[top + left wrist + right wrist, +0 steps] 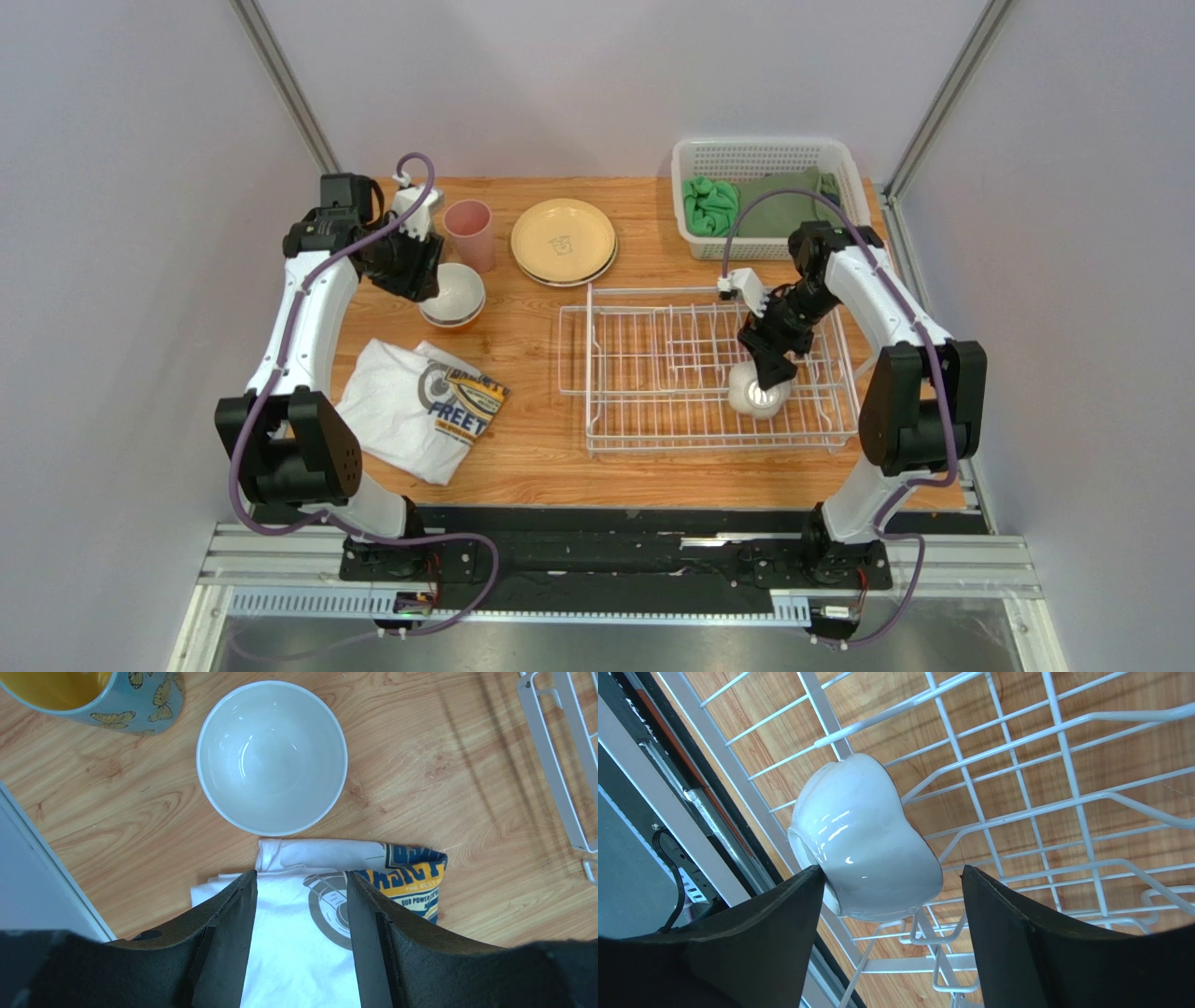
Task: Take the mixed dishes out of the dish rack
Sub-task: Pick up the bowl from the dish rack.
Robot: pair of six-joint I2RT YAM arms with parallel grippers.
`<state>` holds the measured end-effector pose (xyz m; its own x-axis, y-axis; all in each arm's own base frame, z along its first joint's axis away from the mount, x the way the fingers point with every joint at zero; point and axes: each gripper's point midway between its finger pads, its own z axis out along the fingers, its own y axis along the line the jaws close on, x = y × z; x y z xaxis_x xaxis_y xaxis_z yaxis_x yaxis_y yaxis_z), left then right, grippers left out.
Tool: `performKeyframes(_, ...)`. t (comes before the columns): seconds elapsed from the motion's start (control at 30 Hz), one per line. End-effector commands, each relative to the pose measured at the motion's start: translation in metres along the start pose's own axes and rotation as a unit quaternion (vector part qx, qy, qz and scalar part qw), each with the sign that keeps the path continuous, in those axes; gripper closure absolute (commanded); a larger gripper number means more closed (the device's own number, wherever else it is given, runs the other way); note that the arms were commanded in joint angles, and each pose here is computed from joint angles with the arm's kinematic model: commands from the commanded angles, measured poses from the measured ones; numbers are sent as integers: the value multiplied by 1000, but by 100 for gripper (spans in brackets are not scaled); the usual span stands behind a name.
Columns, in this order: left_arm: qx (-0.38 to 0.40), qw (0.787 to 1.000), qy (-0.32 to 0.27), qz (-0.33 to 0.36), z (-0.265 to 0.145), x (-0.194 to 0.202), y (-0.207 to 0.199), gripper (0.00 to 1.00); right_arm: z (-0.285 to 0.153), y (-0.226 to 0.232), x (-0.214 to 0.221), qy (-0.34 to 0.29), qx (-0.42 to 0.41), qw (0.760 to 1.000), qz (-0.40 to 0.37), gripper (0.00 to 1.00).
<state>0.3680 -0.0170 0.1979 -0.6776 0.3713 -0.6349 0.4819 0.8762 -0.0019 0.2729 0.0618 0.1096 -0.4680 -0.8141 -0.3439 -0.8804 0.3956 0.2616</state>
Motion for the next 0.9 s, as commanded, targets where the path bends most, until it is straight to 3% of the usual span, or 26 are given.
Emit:
performKeyframes(0.0, 1, 1000, -21, 14, -9, -15, -2, 41, -20, 26, 3, -2, -12, 1000, -4, 31)
performKeyframes(0.13, 0, 1000, -24, 13, -11, -16, -2, 41, -28, 31, -1, -8, -9, 1000, -4, 44)
performKeyframes(0.3, 0, 1000, -26, 15, -12, -15, -3, 41, -24, 35, 4, -2, -19, 1000, 1, 48)
performKeyframes(0.5, 0, 1000, -25, 16, -13, -15, -4, 41, -17, 39, 8, 0, -30, 1000, 5, 44)
performKeyframes(0.53, 0, 1000, -26, 16, -13, -15, -5, 41, -17, 40, 8, 0, -32, 999, 2, 36)
performKeyframes(0.67, 0, 1000, -26, 16, -14, -15, -5, 41, -15, 41, 11, 4, -34, 999, 4, 24)
performKeyframes(0.87, -1, 1000, -26, 15, -14, -14, -4, 41, -11, 43, 12, 2, -42, 999, 6, 22)
